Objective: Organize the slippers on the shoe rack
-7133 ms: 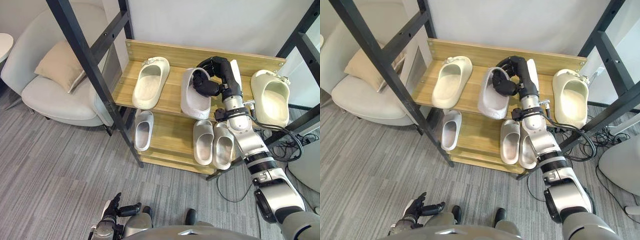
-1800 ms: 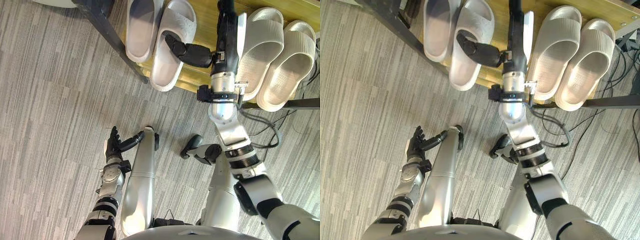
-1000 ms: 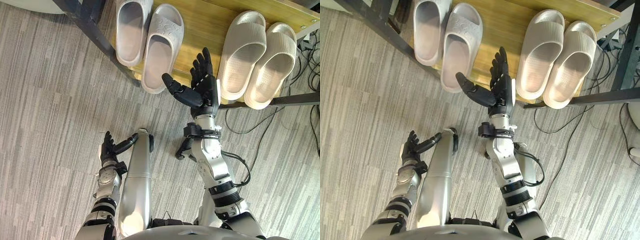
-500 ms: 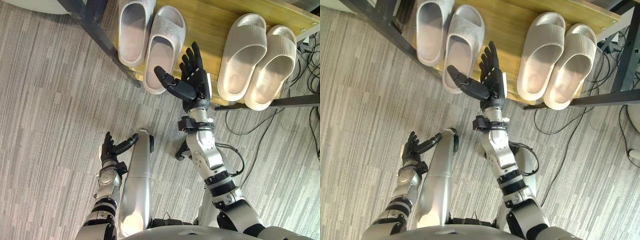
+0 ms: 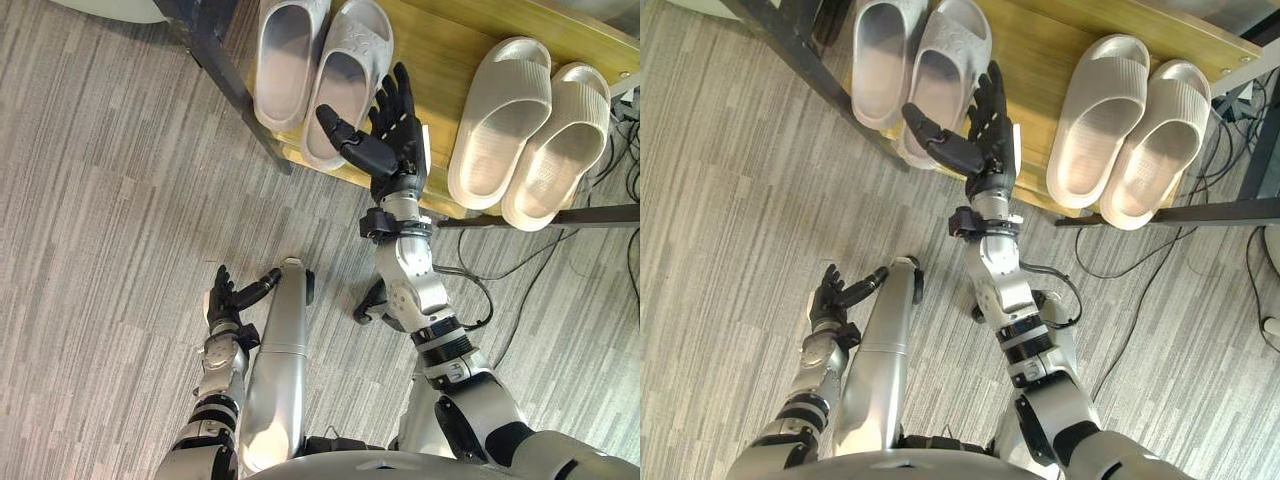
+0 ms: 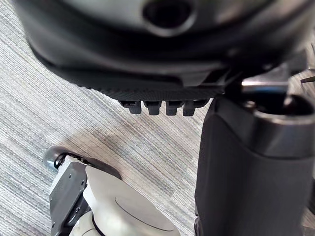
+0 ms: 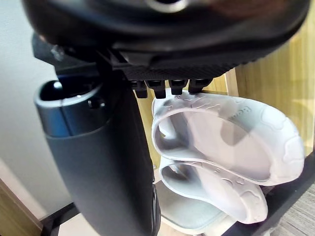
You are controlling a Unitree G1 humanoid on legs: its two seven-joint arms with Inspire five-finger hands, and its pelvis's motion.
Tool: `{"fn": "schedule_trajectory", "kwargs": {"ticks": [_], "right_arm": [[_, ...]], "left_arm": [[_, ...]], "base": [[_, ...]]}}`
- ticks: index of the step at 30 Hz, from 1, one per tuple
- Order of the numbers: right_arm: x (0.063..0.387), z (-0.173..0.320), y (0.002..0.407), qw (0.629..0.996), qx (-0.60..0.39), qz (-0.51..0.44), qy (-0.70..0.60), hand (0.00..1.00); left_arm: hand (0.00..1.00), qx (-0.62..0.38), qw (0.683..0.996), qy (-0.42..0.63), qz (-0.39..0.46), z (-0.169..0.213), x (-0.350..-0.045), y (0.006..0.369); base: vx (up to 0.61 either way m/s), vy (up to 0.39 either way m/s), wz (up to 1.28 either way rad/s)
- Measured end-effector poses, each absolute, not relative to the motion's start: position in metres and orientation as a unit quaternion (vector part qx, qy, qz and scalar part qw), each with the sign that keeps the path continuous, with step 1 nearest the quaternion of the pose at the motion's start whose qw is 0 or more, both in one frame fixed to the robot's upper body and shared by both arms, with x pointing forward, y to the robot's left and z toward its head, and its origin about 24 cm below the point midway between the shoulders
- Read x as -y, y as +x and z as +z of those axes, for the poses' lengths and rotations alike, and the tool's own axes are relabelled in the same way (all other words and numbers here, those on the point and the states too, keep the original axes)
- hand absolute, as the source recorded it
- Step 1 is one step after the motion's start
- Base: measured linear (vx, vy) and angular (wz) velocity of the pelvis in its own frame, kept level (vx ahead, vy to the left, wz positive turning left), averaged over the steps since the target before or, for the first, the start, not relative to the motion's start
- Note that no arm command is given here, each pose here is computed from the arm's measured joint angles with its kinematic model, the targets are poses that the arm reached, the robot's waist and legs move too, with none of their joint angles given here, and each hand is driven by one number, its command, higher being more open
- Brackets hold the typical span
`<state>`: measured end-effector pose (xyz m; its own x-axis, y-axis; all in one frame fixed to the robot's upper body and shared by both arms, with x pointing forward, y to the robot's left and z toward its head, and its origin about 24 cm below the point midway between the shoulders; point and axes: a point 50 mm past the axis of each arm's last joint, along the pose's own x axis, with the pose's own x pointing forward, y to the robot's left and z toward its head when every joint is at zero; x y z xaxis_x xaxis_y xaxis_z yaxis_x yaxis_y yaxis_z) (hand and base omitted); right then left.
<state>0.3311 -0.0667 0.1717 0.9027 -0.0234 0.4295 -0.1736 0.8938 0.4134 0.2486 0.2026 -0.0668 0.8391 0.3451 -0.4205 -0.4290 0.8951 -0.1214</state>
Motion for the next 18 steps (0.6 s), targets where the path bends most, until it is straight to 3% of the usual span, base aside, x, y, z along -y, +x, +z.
{"fn": "schedule_trajectory", "kwargs": {"ticks": [18], "right_arm": [[0.087,0.188,0.351,0.953,0.225,0.0,0.2,1.0]], "left_arm": [[1.0,-0.224,0.948,-0.117,0.194,-0.077,-0.191,0.242]], "base": [[0.0,0.004,0.0]]}}
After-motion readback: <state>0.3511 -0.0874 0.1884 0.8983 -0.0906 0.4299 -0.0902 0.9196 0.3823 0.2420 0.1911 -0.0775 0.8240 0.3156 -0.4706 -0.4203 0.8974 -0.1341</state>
